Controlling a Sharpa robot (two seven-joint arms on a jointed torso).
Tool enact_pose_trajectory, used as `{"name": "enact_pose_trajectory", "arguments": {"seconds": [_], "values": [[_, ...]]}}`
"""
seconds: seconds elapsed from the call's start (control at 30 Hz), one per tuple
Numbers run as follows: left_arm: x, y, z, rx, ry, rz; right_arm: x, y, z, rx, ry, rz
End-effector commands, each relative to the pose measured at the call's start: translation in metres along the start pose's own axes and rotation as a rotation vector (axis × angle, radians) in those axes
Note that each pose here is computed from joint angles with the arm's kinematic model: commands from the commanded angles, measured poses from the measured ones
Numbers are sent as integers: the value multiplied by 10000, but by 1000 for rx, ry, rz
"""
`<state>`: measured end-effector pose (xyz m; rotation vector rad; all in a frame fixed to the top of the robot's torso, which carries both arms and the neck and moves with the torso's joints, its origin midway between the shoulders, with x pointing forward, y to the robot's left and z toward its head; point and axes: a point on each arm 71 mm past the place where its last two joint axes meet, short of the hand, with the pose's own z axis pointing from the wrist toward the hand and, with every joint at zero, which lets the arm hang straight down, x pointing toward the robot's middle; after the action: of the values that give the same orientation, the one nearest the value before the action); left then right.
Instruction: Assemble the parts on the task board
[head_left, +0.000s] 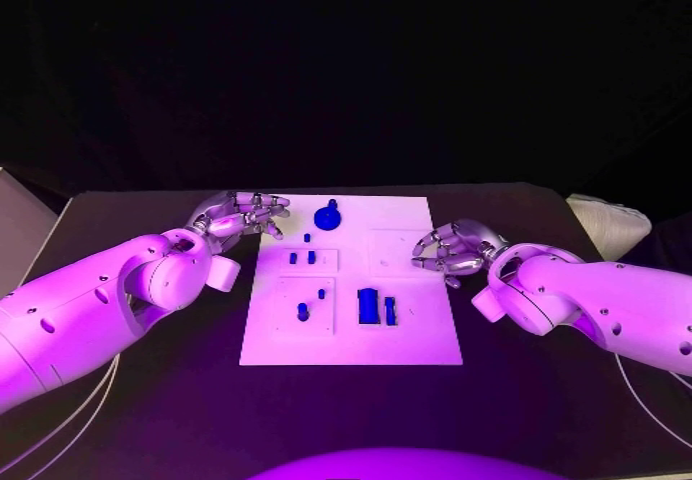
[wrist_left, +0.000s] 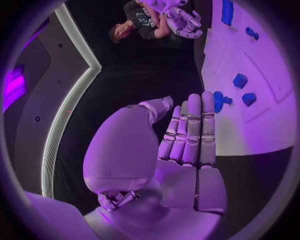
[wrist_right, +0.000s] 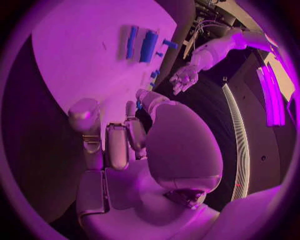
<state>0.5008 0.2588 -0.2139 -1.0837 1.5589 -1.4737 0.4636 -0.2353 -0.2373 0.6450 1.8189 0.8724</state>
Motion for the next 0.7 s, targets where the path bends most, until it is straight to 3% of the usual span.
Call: {"name": "enact_pose_trajectory", "arguments": {"seconds": [0.03, 0.23, 0.4, 0.43, 0.7], "values": [[-29, -32, 16, 78, -73, -24, -161, 7, 97, -105, -87, 166], [-13, 1, 82, 122, -111, -68, -394, -78, 307, -127, -199, 224], [-18, 14, 119, 151, -151, -95, -473, -87, 395, -144, -268, 237], [15, 50, 116, 85, -94, -58, -419, -111, 388, -87, -204, 185], [115, 46, 118, 96, -127, -59, -298, -27, 354, -119, -223, 265]]}}
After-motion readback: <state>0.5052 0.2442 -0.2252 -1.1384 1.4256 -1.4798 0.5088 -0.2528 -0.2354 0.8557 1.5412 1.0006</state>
